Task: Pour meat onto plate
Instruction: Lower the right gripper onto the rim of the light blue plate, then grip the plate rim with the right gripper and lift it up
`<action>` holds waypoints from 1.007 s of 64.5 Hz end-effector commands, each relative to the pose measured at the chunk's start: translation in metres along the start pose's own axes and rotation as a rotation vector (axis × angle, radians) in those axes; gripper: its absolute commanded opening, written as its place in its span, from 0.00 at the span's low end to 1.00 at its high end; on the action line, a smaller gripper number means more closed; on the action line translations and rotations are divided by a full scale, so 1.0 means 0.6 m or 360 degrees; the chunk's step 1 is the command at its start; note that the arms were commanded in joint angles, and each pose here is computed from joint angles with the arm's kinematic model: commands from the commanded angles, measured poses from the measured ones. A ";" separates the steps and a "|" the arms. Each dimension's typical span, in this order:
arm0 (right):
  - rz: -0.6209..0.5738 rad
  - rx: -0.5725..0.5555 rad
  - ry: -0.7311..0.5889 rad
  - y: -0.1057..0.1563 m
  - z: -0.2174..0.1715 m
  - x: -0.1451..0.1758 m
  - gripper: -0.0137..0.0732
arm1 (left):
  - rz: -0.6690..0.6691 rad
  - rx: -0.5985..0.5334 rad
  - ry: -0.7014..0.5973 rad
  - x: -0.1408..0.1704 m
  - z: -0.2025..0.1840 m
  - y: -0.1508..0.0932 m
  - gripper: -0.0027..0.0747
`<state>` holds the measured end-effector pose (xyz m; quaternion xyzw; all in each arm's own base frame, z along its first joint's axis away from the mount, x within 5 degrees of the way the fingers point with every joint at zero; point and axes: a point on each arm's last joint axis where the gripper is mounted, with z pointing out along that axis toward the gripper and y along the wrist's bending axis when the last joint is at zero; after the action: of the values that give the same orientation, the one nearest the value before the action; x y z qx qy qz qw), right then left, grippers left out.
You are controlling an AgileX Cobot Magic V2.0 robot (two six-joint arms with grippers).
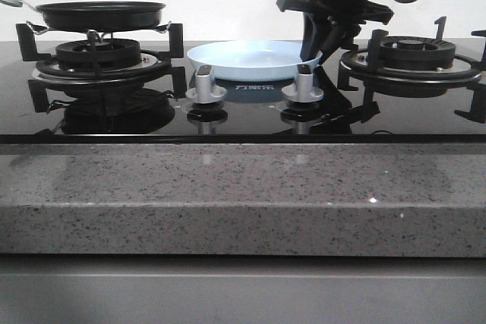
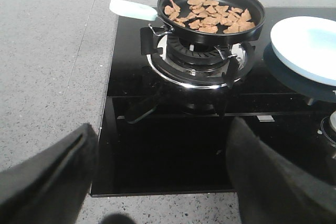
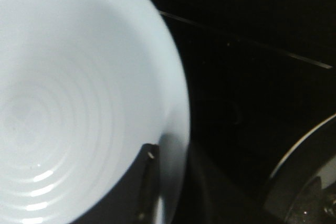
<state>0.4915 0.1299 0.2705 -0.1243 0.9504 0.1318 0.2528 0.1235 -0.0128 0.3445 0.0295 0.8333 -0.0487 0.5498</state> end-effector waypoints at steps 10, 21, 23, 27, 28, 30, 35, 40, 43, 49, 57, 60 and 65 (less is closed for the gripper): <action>-0.0035 -0.0018 -0.0189 0.013 -0.066 -0.025 0.03 | -0.0006 0.0006 -0.0167 -0.029 -0.007 -0.002 0.70; -0.0021 -0.0018 -0.0253 0.016 -0.085 -0.031 0.03 | -0.0006 0.0006 -0.0167 -0.029 -0.007 -0.002 0.70; -0.0019 -0.0021 -0.0273 0.019 -0.095 -0.033 0.03 | -0.0006 0.0006 -0.0167 -0.029 -0.007 -0.002 0.70; -0.0027 -0.0027 -0.0302 0.024 -0.118 -0.035 0.03 | -0.0006 0.0006 -0.0167 -0.029 -0.007 -0.002 0.70; -0.0030 -0.0029 -0.0310 0.026 -0.125 -0.035 0.03 | -0.0006 0.0006 -0.0167 -0.029 -0.007 -0.002 0.70; -0.0033 -0.0039 -0.0327 0.031 -0.142 -0.036 0.03 | -0.0006 0.0006 -0.0167 -0.029 -0.007 -0.002 0.70; -0.0036 -0.0072 -0.0336 0.042 -0.173 -0.031 0.03 | -0.0006 0.0006 -0.0167 -0.029 -0.007 -0.002 0.70; -0.0048 -0.0097 -0.0356 0.059 -0.198 -0.021 0.03 | -0.0006 0.0006 -0.0167 -0.029 -0.007 -0.002 0.70; -0.0056 -0.0104 -0.0385 0.069 -0.210 -0.012 0.03 | -0.0006 0.0006 -0.0167 -0.029 -0.007 -0.002 0.70; -0.0081 -0.0110 -0.0422 0.086 -0.226 0.012 0.03 | -0.0006 0.0006 -0.0167 -0.029 -0.007 -0.002 0.70; -0.0050 -0.0127 -0.0435 0.096 -0.235 0.061 0.03 | -0.0006 0.0006 -0.0167 -0.029 -0.007 -0.002 0.70; -0.0047 -0.0129 -0.0472 0.100 -0.244 0.077 0.03 | -0.0006 0.0006 -0.0167 -0.029 -0.007 -0.002 0.70; -0.0033 -0.0123 -0.0491 0.103 -0.248 0.113 0.03 | -0.0006 0.0006 -0.0167 -0.029 -0.007 -0.002 0.70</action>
<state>0.3736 0.1343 0.3426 -0.1301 0.9246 0.1664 0.3169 0.1235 -0.0128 0.3445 0.0295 0.8333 -0.0487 0.5498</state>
